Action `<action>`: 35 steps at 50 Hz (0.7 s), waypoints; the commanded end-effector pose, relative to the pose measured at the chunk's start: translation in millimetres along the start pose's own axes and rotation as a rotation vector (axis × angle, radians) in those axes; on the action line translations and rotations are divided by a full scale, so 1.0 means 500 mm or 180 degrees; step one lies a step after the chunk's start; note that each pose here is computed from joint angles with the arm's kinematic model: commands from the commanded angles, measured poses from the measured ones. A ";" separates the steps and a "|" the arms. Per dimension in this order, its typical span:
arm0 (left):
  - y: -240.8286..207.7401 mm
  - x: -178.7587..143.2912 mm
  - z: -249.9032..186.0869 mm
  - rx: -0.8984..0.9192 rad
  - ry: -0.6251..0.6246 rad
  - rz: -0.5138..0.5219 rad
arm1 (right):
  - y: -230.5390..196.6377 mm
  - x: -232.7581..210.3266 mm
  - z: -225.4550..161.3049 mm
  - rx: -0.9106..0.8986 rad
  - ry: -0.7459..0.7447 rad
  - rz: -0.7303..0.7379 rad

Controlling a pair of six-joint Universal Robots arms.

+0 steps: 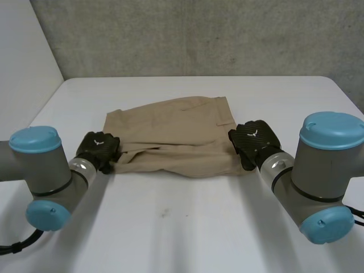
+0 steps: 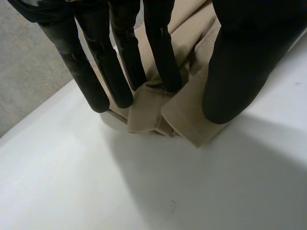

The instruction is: Fold the shorts.

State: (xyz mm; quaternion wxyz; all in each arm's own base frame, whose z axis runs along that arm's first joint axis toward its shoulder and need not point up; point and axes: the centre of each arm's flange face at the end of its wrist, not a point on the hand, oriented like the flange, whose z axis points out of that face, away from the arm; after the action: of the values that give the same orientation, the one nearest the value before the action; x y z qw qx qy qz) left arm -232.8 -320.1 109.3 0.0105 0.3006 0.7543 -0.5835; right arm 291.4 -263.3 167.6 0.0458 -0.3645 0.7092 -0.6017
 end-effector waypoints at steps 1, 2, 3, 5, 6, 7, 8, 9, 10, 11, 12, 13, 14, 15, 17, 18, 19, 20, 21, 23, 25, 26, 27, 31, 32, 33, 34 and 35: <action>0.001 0.006 -0.010 -0.0090 0.0070 -0.0010 | 0.011 0.000 0.008 -0.0075 0.0059 0.0000; -0.002 0.003 -0.008 -0.0074 0.0058 -0.0010 | 0.011 0.000 0.008 -0.0071 0.0061 0.0000; -0.001 0.003 -0.007 -0.0074 0.0057 -0.0010 | 0.011 0.000 0.008 -0.0070 0.0061 0.0004; -0.002 0.001 -0.004 -0.0069 0.0045 -0.0005 | 0.012 0.000 0.008 -0.0075 0.0059 0.0000; -0.004 -0.003 -0.001 -0.0063 0.0011 -0.0005 | 0.012 0.000 0.008 -0.0075 0.0059 0.0010; -0.006 -0.005 0.000 -0.0054 -0.0004 -0.0005 | 0.011 0.000 0.008 -0.0070 0.0061 0.0009; -0.008 -0.007 0.001 -0.0051 -0.0011 -0.0007 | 0.011 0.001 0.008 -0.0072 0.0065 0.0011; -0.013 -0.010 0.000 -0.0038 -0.0017 -0.0005 | 0.010 0.003 0.007 -0.0074 0.0069 0.0017; -0.014 -0.009 -0.001 -0.0036 -0.0013 -0.0004 | 0.008 0.004 0.006 -0.0074 0.0069 0.0017; -0.017 -0.009 -0.002 -0.0030 -0.0010 -0.0007 | 0.007 0.004 0.004 -0.0083 0.0066 0.0022; -0.018 -0.009 -0.003 -0.0030 -0.0010 -0.0011 | 0.007 0.004 0.002 -0.0096 0.0060 0.0033; -0.021 -0.010 -0.005 -0.0030 -0.0010 -0.0031 | 0.008 0.003 -0.003 -0.0162 0.0032 0.0076; -0.023 -0.013 -0.006 -0.0023 -0.0019 -0.0037 | 0.009 0.003 -0.007 -0.0207 0.0013 0.0119; -0.028 -0.016 -0.008 -0.0007 -0.0031 -0.0037 | 0.008 0.004 -0.011 -0.0243 -0.0001 0.0162; -0.044 -0.024 -0.017 0.0036 -0.0055 -0.0050 | 0.007 0.010 -0.021 -0.0346 -0.0024 0.0290; -0.048 -0.026 -0.019 0.0045 -0.0059 -0.0054 | 0.009 0.015 -0.023 -0.0385 -0.0018 0.0330; -0.050 -0.027 -0.021 0.0050 -0.0061 -0.0059 | 0.011 0.021 -0.025 -0.0422 -0.0001 0.0367; -0.051 -0.026 -0.022 0.0047 -0.0055 -0.0062 | 0.013 0.023 -0.028 -0.0454 -0.0008 0.0396; -0.053 -0.025 -0.023 0.0045 -0.0048 -0.0076 | 0.019 0.026 -0.034 -0.0506 -0.0019 0.0417; -0.056 -0.026 -0.024 0.0058 -0.0054 -0.0093 | 0.030 0.022 -0.039 -0.0561 -0.0026 0.0422; -0.059 -0.025 -0.024 0.0075 -0.0051 -0.0114 | 0.048 0.015 -0.045 -0.0605 -0.0033 0.0430; -0.060 -0.025 -0.024 0.0079 -0.0053 -0.0122 | 0.052 0.012 -0.047 -0.0595 -0.0034 0.0427; -0.061 -0.025 -0.023 0.0084 -0.0055 -0.0132 | 0.054 0.009 -0.048 -0.0565 -0.0032 0.0421; -0.063 -0.025 -0.023 0.0099 -0.0056 -0.0153 | 0.052 -0.001 -0.052 -0.0340 0.0016 0.0368; -0.064 -0.024 -0.023 0.0101 -0.0051 -0.0157 | 0.053 -0.003 -0.050 -0.0278 0.0030 0.0346; -0.064 -0.024 -0.023 0.0101 -0.0051 -0.0157 | 0.053 -0.004 -0.048 -0.0253 0.0034 0.0328; -0.064 -0.024 -0.023 0.0101 -0.0051 -0.0157 | 0.054 -0.006 -0.046 -0.0238 0.0034 0.0311; -0.064 -0.023 -0.023 0.0098 -0.0045 -0.0161 | 0.053 -0.006 -0.044 -0.0218 0.0036 0.0293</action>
State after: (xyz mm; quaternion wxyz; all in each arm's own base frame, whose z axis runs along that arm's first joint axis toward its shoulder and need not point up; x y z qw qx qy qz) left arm -233.2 -319.5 145.3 -0.0010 0.2786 0.7521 -0.5973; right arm 265.6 -243.4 151.8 0.0583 -0.3228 0.7683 -0.5496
